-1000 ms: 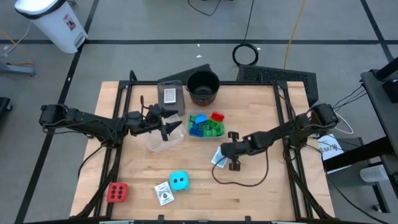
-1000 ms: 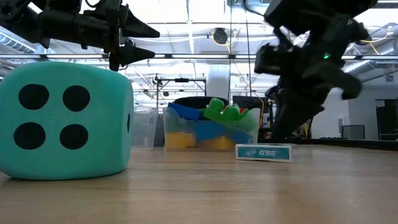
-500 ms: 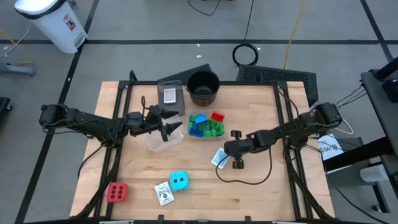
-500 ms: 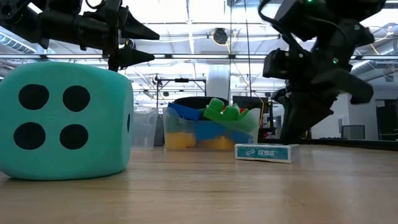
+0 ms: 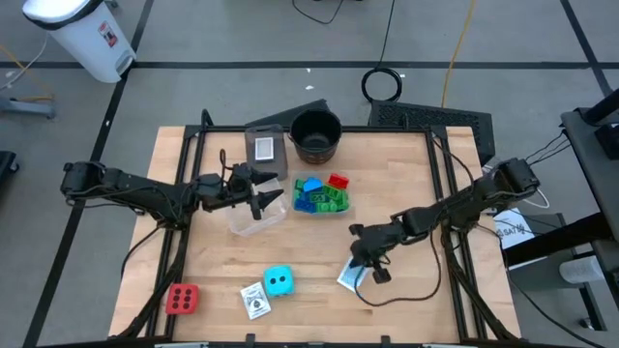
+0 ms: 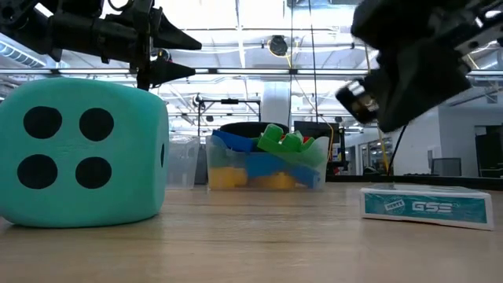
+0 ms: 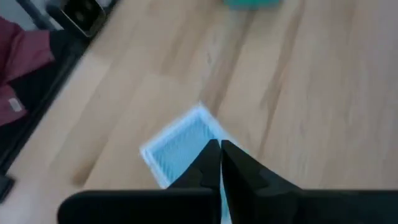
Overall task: Pick & Place Toys
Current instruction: Put the blue card box into the black bin
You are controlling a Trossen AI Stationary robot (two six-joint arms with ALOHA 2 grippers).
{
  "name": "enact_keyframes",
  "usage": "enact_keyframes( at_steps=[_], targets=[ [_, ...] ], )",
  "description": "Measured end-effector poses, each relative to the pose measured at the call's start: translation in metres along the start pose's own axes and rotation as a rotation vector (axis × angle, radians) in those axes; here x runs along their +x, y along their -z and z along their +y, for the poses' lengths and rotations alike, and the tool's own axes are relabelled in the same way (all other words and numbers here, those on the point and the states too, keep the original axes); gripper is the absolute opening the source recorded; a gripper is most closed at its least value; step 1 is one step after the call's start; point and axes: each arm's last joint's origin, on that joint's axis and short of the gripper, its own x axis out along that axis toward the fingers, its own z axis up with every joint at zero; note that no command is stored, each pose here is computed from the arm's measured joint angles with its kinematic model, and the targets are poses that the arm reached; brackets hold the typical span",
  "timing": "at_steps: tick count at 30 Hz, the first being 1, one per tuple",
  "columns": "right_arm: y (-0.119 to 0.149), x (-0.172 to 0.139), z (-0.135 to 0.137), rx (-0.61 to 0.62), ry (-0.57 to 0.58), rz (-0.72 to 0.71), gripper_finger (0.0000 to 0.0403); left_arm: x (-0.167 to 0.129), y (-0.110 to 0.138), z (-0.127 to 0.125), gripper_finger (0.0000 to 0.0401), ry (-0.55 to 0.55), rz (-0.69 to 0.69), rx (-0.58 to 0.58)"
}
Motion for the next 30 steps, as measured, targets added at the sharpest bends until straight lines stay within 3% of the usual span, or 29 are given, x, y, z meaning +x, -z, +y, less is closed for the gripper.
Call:
enact_keyframes(
  at_steps=[3,6,12,15,18,23,28,30],
  targets=[
    [-0.003,0.001,0.009,-0.13,-0.006,-0.041,0.0018,0.0,0.0,0.0,0.0321,0.0,0.0,-0.006],
    [-0.004,0.005,0.019,-0.228,-0.034,-0.064,0.0062,0.0,0.0,0.0,0.0319,-0.001,0.001,-0.008],
    [-0.004,0.017,0.02,-0.217,0.017,-0.091,0.0214,0.0,0.0,0.0,0.0309,0.001,0.0,-0.008],
    [0.003,0.024,0.015,-0.214,0.113,-0.043,0.029,0.0,0.0,0.0,0.0309,0.001,0.0,-0.009],
    [0.016,0.029,0.012,-0.252,0.134,0.077,0.0344,0.0,0.0,0.0,0.0314,0.001,0.001,-0.009],
    [0.024,0.031,0.011,-0.249,0.121,0.157,0.0376,0.0,0.001,0.0,0.0321,0.0,0.006,-0.007],
    [0.03,0.032,0.009,-0.258,0.134,0.126,0.0364,0.0,0.001,0.0,0.0313,-0.001,0.008,-0.007],
    [0.032,0.032,0.006,-0.202,0.188,0.09,0.0357,0.0,0.001,0.0,0.031,-0.001,0.008,-0.009]
  ],
)
